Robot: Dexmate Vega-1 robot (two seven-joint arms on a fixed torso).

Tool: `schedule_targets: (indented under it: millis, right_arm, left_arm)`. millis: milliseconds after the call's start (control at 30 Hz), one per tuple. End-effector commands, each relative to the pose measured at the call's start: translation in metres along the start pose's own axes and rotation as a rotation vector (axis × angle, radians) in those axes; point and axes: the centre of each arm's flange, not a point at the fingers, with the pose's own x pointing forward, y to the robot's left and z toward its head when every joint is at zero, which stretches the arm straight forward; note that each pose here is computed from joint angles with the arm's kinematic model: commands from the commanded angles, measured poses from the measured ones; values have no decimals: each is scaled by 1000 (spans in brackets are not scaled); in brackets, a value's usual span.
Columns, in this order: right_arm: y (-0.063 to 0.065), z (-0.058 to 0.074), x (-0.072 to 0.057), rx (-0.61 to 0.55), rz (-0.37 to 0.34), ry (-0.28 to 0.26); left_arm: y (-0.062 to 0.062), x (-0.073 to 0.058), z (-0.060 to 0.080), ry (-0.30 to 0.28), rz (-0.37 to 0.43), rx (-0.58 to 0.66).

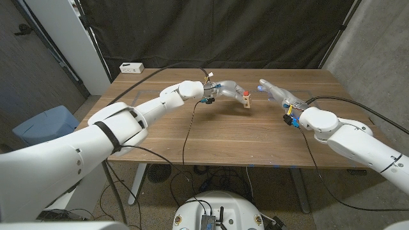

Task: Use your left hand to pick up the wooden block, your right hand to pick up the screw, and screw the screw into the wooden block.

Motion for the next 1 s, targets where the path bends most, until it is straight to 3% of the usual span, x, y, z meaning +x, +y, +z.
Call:
schedule_targets:
  millis: [33,1000]
  right_arm:
    - [6,0,6,14,15,-11]
    - [25,3,10,71,56,-44]
  left_arm:
    - [3,-2,-2,10,4,13]
    - [0,-3,-1,14,12,18]
